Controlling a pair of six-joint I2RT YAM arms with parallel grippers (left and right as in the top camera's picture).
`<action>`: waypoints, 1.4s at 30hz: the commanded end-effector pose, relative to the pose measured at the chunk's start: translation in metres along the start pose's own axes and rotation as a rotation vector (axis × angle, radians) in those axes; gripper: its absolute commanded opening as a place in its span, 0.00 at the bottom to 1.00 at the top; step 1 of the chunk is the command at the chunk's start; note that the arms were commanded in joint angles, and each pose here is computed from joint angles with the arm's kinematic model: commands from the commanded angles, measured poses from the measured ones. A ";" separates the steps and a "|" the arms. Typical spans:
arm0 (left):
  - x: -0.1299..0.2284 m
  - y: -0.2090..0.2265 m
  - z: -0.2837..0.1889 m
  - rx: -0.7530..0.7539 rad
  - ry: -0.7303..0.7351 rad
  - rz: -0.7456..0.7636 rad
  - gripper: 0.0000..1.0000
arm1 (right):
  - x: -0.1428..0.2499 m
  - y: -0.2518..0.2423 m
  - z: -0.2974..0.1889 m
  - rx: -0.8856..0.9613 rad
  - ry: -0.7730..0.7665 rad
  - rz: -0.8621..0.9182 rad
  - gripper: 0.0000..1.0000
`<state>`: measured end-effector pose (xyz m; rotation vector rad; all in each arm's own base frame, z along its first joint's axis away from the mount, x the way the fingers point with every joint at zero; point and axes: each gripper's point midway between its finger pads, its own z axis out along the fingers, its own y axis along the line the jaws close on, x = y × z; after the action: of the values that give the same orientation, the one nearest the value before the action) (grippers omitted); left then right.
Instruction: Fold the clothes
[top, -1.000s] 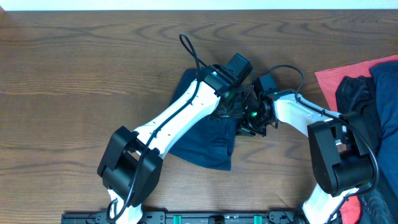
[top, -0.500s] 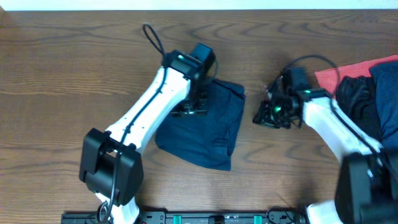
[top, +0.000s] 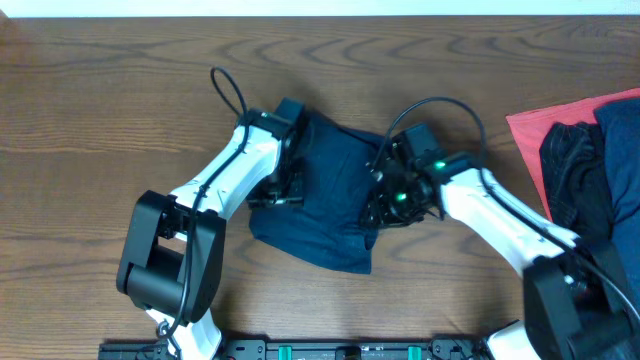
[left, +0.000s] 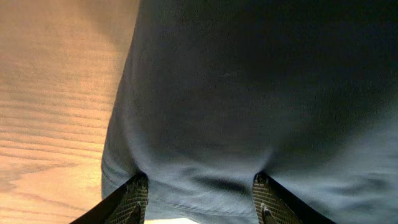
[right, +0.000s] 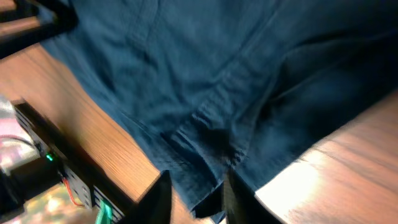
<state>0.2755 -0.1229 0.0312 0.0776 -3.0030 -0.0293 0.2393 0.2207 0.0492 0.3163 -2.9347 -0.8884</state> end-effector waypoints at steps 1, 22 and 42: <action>0.013 0.012 0.015 -0.030 0.030 0.013 0.56 | 0.015 -0.005 0.022 0.024 0.084 0.034 0.16; 0.015 0.012 0.022 -0.026 0.032 0.012 0.56 | -0.074 -0.020 -0.080 0.022 -0.409 0.012 0.35; 0.015 0.010 0.022 -0.012 0.034 0.012 0.62 | -0.107 -0.146 -0.059 0.341 -0.472 0.270 0.01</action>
<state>0.2591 -0.1158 0.0127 0.0618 -2.9692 -0.0424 0.3644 0.1194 0.0089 -0.1934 -3.3966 -0.5260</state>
